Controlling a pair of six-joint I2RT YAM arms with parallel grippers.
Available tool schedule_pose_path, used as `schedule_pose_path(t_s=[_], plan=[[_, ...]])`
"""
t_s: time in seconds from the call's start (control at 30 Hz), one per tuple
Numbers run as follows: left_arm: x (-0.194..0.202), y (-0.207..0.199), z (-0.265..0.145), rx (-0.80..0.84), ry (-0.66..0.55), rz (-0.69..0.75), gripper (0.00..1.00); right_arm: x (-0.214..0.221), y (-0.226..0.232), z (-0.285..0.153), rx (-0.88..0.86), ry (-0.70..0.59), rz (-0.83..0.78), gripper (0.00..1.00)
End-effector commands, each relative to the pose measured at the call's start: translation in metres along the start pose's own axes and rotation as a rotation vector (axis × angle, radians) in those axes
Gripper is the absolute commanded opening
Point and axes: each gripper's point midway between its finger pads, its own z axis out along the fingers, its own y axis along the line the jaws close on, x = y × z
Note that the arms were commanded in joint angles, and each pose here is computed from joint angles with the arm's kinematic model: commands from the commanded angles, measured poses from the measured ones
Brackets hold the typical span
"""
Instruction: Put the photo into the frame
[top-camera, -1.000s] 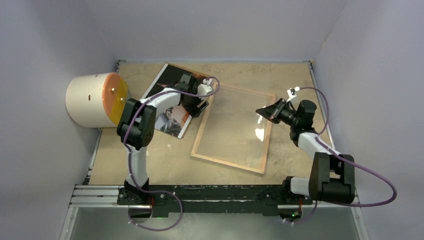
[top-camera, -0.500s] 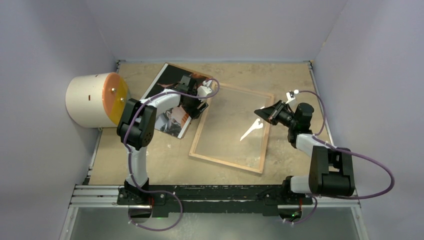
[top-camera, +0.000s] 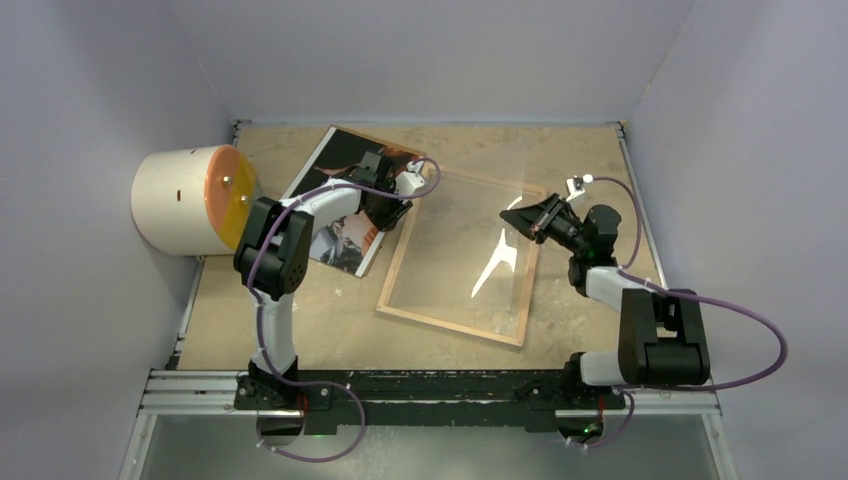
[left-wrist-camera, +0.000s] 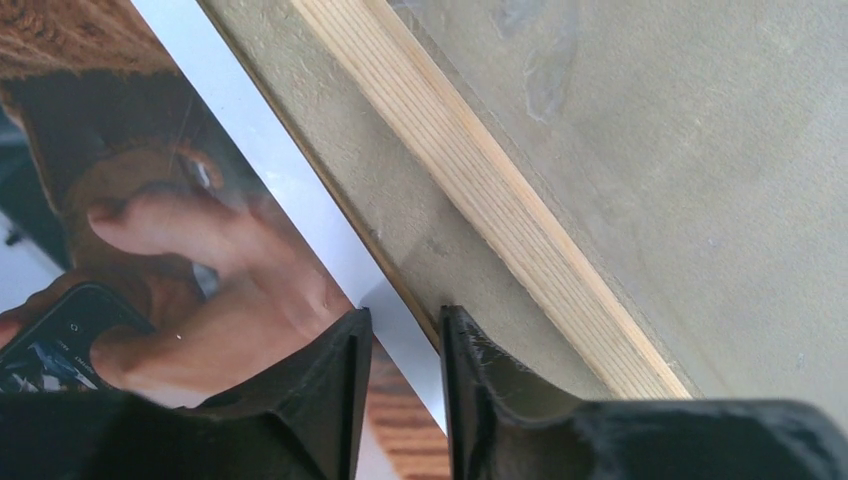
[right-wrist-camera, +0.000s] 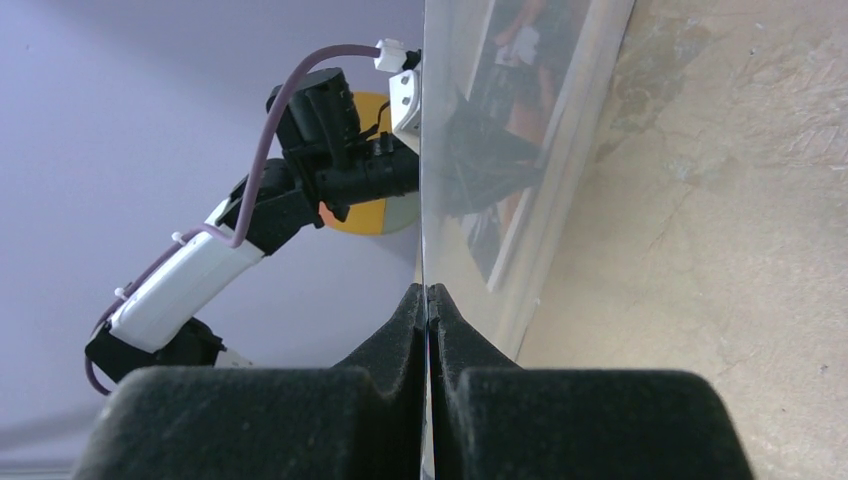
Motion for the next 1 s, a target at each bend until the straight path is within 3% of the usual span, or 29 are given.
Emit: schedule_pose_path(t_s=[0.0,0.27,0.67,0.97], plan=[[0.007,-0.022,-0.002,0.097,0.008,-0.023,0.3,-0.007,0.026,0.004,-0.065,-0.036,-0.025,0.0],[0.008,-0.023,-0.004,0.106,0.009,-0.033,0.15,0.003,0.035,0.013,-0.075,-0.029,0.002,0.0],[0.018,-0.025,-0.002,0.148,0.024,-0.092,0.08,0.002,0.055,0.017,-0.13,-0.037,0.014,0.0],[0.021,-0.025,-0.003,0.181,0.02,-0.147,0.08,0.007,0.061,0.027,-0.162,-0.03,0.034,0.0]])
